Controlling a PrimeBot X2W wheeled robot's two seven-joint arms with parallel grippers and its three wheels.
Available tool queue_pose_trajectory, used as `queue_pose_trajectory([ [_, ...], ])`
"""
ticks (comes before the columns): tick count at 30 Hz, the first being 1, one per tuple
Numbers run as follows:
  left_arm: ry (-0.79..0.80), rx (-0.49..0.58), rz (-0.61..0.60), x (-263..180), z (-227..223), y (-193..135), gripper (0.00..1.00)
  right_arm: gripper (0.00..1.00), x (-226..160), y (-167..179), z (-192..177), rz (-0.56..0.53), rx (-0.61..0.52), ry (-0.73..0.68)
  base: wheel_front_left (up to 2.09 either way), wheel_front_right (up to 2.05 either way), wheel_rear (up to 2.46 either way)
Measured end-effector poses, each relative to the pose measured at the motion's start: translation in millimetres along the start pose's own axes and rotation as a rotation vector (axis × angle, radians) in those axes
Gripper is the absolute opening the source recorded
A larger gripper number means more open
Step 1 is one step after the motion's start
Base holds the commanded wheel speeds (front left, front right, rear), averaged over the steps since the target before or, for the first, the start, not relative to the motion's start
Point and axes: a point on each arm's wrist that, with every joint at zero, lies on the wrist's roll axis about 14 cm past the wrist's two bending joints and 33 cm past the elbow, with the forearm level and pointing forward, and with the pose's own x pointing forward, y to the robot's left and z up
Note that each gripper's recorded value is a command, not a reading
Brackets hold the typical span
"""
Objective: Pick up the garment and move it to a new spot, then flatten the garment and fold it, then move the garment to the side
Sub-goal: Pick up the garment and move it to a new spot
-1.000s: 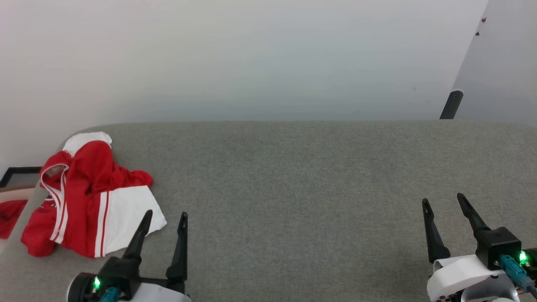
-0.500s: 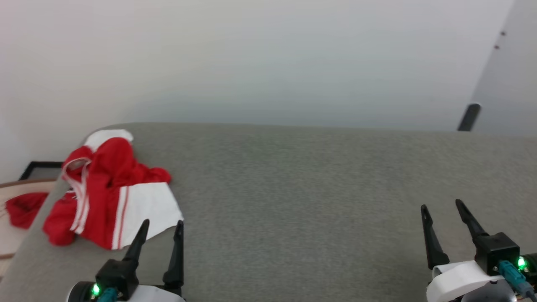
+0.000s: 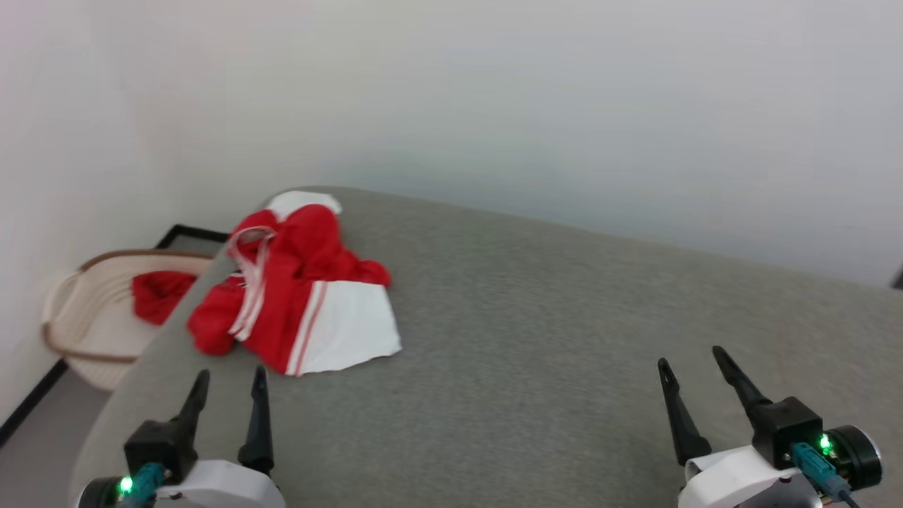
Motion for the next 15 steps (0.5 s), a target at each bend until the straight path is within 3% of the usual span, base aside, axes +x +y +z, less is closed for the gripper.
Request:
queue_pose_trajectory([
  [8, 0.018, -0.048, 0.092, -16.3, 3.1, 31.8, 1.0, 1.0, 17.8, 29.2, 0.0, 0.09, 0.011, -0.006, 0.0, 0.0, 0.0],
  [15, 0.014, -0.069, 0.049, 16.7, 36.9, 36.4, 1.0, 1.0, 23.3, 21.2, -5.0, 0.077, 0.011, 0.009, 0.0, 0.0, 0.0],
])
